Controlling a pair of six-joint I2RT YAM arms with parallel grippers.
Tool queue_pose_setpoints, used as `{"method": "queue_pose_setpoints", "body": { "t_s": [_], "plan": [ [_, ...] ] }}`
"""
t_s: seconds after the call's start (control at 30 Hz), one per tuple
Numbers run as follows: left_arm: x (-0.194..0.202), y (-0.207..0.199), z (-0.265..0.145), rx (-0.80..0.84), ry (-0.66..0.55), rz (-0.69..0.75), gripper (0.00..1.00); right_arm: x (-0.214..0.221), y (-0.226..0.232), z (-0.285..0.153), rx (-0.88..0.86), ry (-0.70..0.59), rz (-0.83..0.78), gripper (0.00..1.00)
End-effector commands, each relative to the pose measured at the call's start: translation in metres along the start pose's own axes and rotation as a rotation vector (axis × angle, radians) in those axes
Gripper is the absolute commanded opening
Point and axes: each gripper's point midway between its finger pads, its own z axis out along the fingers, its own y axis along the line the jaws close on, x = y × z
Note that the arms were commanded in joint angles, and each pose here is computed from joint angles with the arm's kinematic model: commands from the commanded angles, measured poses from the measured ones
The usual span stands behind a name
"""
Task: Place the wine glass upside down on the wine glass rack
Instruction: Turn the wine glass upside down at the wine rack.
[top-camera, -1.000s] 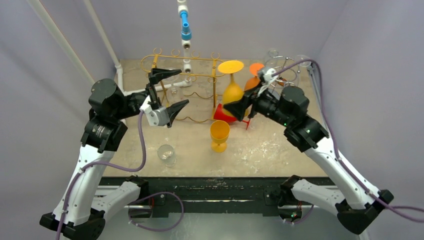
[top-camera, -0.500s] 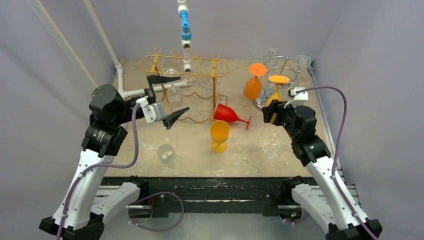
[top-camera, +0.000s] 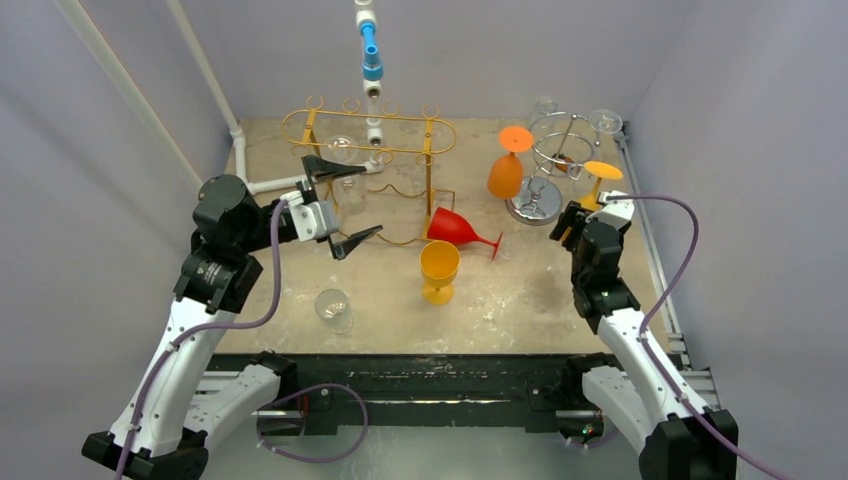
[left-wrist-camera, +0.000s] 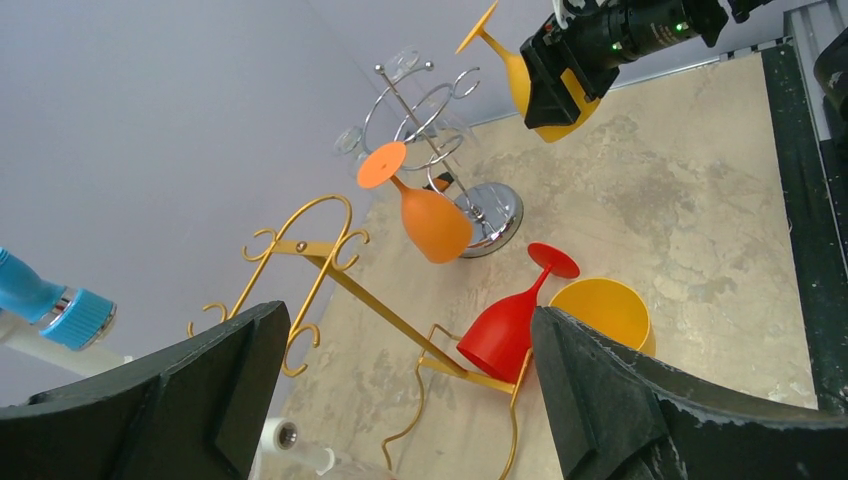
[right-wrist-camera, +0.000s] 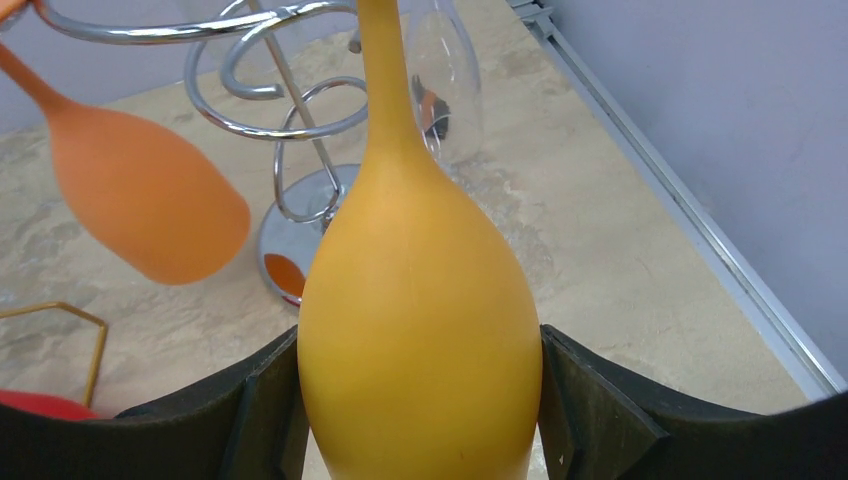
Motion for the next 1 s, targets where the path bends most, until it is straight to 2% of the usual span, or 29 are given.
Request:
{"method": "queue_pose_setpoints", "body": {
  "t_s": [0.0,0.47,0.97],
  "plan": [
    [-0.013,-0.001,-0.002,-0.006,-0.042,0.017,1.00,-0.022,-0.002,0.010,0.017,-0.132,0.061,0.04],
    [-0.008,-0.005,0.000,0.000,-0.055,0.011,1.00,-0.001,0.018,0.020,-0.117,-0.139,0.009,0.03],
    [-0.006,-0.006,-0.001,-0.002,-0.052,0.022,1.00,0.000,0.022,0.037,-0.137,-0.133,-0.033,0.03]
  ]
}}
